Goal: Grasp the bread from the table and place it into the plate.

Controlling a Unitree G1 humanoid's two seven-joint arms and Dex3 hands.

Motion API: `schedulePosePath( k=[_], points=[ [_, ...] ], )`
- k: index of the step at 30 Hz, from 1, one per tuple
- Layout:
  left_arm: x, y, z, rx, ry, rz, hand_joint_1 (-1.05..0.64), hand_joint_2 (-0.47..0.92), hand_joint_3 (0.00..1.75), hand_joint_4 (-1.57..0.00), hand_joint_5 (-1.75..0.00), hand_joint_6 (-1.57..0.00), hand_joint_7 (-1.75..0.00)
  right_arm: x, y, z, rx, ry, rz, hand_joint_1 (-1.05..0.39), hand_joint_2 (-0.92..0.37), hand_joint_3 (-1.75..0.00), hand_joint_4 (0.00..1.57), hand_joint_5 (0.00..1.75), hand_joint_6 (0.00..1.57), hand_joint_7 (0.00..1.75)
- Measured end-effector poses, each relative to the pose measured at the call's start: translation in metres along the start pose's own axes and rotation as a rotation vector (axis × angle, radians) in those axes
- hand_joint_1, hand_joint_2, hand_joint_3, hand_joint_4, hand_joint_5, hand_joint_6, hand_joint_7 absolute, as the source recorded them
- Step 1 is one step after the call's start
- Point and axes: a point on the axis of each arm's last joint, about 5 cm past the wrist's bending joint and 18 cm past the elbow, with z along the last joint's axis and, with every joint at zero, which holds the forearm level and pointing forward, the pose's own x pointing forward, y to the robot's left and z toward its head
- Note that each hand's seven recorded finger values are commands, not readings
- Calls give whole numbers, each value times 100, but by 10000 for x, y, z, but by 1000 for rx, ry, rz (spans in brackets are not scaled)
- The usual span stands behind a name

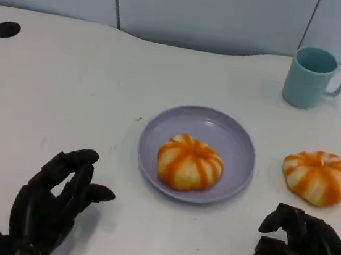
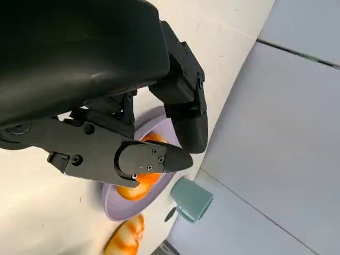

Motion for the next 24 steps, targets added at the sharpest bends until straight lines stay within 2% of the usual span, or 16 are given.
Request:
schedulePosePath(
  k=[8, 14, 24],
  points=[
    [-8, 16, -28, 35, 8, 12, -39, 91, 34, -64, -159, -57, -131, -13, -22, 8, -1, -1, -7, -41, -92, -44, 126, 104, 116, 97],
    [-13, 38, -84, 79, 33, 25, -39, 92, 33, -68, -153, -57, -130, -4, -34, 9, 5, -1, -9, -42, -92, -41, 126, 105, 116, 97],
    [23, 27, -104, 78, 30, 30, -39, 91, 36, -66, -159, -56, -136, 22, -77, 21, 4, -10, -16, -42, -92, -44, 126, 106, 114, 99]
  ],
)
